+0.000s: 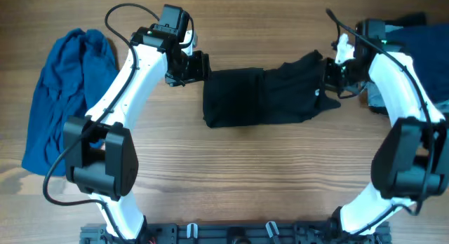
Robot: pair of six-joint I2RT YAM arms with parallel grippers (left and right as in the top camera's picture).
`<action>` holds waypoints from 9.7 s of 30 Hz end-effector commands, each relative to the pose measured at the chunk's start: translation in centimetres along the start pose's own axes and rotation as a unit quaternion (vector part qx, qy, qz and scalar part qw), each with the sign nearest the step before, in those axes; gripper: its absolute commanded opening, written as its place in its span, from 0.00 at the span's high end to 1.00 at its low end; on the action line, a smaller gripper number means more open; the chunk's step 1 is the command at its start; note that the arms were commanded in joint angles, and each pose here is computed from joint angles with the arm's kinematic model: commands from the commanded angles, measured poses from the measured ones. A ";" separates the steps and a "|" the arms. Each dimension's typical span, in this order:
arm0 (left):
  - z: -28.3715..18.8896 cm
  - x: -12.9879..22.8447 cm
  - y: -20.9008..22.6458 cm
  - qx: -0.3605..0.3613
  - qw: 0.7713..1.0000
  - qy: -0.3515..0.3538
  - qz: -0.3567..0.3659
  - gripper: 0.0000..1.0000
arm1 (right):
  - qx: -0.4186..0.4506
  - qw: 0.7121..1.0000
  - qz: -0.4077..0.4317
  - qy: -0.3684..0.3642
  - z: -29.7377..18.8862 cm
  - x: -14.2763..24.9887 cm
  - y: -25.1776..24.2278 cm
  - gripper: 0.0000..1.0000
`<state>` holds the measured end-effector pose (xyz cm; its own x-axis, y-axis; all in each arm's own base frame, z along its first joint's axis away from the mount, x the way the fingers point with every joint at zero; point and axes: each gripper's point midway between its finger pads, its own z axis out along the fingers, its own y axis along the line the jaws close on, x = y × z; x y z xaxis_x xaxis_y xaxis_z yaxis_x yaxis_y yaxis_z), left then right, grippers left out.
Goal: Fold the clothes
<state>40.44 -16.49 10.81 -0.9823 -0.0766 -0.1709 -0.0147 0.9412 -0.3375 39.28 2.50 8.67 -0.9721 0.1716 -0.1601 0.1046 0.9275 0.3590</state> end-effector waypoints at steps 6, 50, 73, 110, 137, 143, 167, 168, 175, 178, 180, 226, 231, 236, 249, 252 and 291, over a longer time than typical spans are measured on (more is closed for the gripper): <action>0.1 -0.4 0.0 -0.002 1.000 -0.004 0.005 0.31 | -0.049 0.992 -0.113 -0.002 0.4 1.4 9.4 0.96; -16.5 -4.1 8.1 -0.046 0.975 -0.208 -0.071 0.31 | -0.151 0.939 -0.306 0.035 6.1 12.5 30.7 0.25; -17.0 -4.4 10.2 -0.050 0.971 -0.212 -0.098 0.31 | -0.052 0.961 -0.260 -0.084 -2.5 5.0 24.3 0.07; -17.4 -4.7 13.9 -0.100 0.962 -0.220 -0.127 0.28 | -0.053 0.976 -0.200 0.063 7.3 8.5 23.1 0.36; -17.3 -4.4 14.1 -0.107 0.964 -0.212 -0.117 0.27 | -0.084 0.989 -0.114 0.050 8.1 7.5 24.7 0.89; -17.3 -4.4 14.2 -0.111 0.964 -0.213 -0.118 0.27 | -0.078 0.991 -0.099 0.055 8.1 7.6 24.3 0.95; -17.4 -4.4 14.4 -0.117 0.963 -0.214 -0.119 0.27 | -0.005 0.999 0.012 0.051 10.5 7.6 20.6 0.47; -17.4 -4.4 14.4 -0.117 0.963 -0.214 -0.119 0.27 | -0.008 0.999 0.009 0.048 10.6 7.4 20.8 0.52; -17.4 -4.4 14.5 -0.119 0.962 -0.214 -0.119 0.27 | -0.028 0.999 -0.012 0.028 9.8 6.2 22.3 0.95; -17.4 -4.4 14.5 -0.119 0.962 -0.214 -0.119 0.27 | -0.049 0.998 -0.030 0.014 8.7 5.3 23.8 0.96; -17.4 -4.4 14.5 -0.119 0.962 -0.214 -0.119 0.27 | -0.075 0.996 -0.047 0.008 7.7 4.8 25.5 0.96; -17.5 -4.5 14.5 -0.118 0.962 -0.216 -0.119 0.27 | -0.011 0.956 -0.290 -0.049 5.5 3.4 29.9 0.37; -17.5 -4.4 14.5 -0.118 0.962 -0.216 -0.119 0.27 | -0.024 0.957 -0.290 0.016 8.9 6.1 29.8 0.96; -17.5 -4.5 14.5 -0.118 0.962 -0.217 -0.118 0.27 | -0.051 0.958 -0.280 0.044 11.0 8.5 31.6 0.96; -17.7 -4.7 14.7 -0.126 0.959 -0.223 -0.119 0.27 | -0.118 0.965 -0.232 0.016 12.0 5.5 33.8 0.96; -17.7 -4.8 14.7 -0.126 0.959 -0.224 -0.119 0.27 | -0.144 0.964 -0.224 -0.008 8.6 2.7 33.7 0.96; -11.5 -3.1 14.5 -0.080 0.981 -0.111 -0.135 0.21 | -0.217 0.955 -0.169 0.112 6.6 2.3 13.4 0.00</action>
<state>40.92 1.74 17.69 -0.8607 -0.3915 -0.3255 -0.3316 0.9162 -0.2251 40.28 16.39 7.05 -0.9718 -0.2030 -0.1201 -0.2330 0.7460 0.6238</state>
